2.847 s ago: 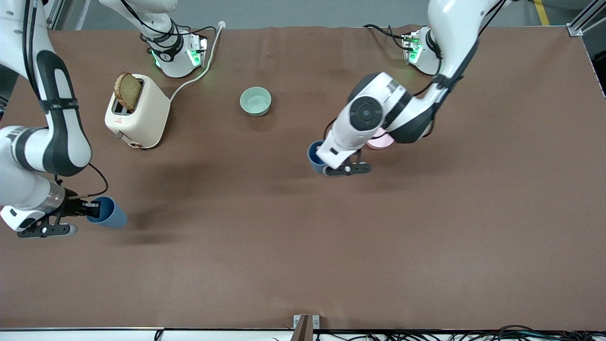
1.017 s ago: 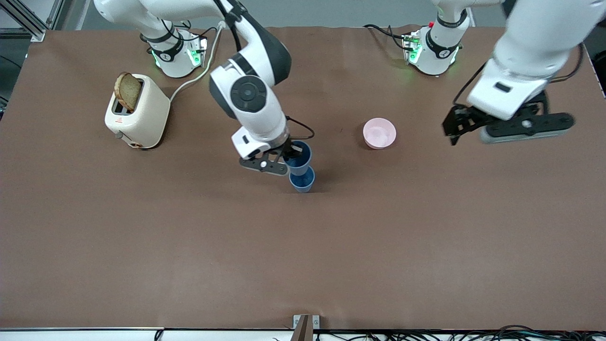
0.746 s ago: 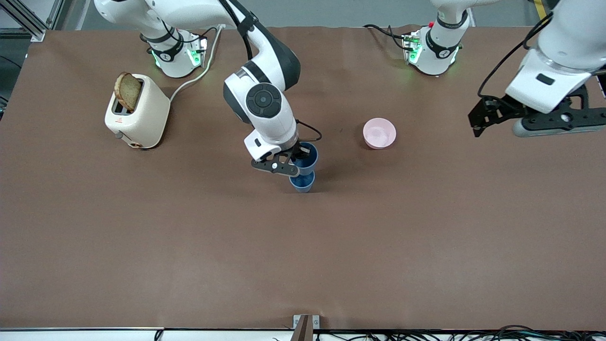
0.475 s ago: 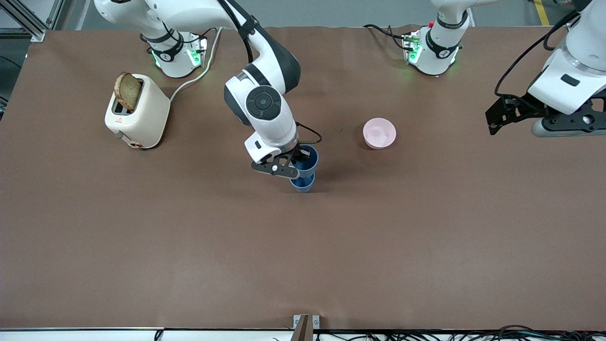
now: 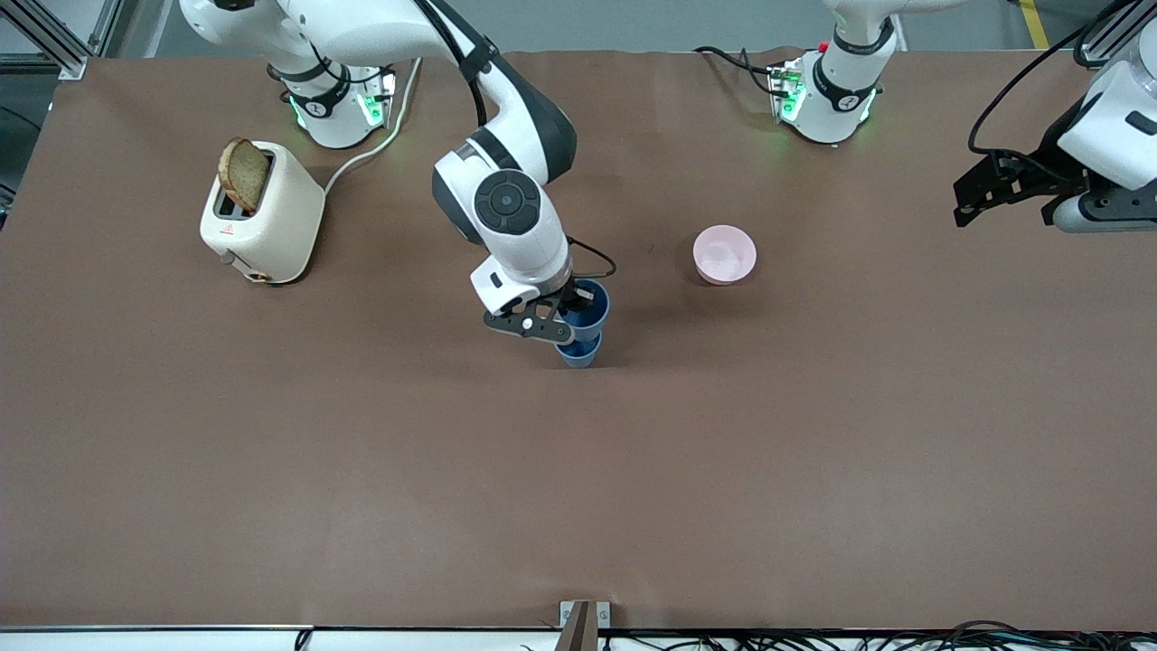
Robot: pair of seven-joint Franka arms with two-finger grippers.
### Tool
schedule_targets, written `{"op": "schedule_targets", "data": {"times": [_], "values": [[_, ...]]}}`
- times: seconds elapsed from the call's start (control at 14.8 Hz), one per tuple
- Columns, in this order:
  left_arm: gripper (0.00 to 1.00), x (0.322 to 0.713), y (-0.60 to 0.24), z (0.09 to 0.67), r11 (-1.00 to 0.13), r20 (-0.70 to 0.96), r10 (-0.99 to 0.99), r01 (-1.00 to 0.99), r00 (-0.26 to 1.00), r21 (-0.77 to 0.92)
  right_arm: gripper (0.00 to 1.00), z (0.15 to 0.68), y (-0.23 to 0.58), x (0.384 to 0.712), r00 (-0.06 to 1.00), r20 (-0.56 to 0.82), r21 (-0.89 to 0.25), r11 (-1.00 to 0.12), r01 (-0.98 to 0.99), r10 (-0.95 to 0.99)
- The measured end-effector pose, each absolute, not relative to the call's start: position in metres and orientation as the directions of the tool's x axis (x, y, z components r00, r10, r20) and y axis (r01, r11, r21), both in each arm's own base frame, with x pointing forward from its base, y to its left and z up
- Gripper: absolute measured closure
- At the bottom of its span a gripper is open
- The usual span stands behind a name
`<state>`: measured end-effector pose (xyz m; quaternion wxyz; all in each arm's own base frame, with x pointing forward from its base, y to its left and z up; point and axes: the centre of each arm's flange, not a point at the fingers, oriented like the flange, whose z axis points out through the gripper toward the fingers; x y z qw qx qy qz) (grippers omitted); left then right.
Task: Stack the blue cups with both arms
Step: 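Push the held cup down into the standing cup with the right gripper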
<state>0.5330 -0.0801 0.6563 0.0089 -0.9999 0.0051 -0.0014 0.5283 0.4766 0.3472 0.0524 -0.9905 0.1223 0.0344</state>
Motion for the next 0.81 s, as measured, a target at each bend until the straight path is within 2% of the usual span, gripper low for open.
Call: {"op": "schedule_targets", "data": {"times": [0.81], "values": [[0.00,0.528,-0.085,0.655,-0.998,-0.003,-0.066,-0.066,0.998,-0.019,0.96,0.361,0.477,0.539,0.967,-0.058,-0.119,-0.960,-0.252,-0.246]]}}
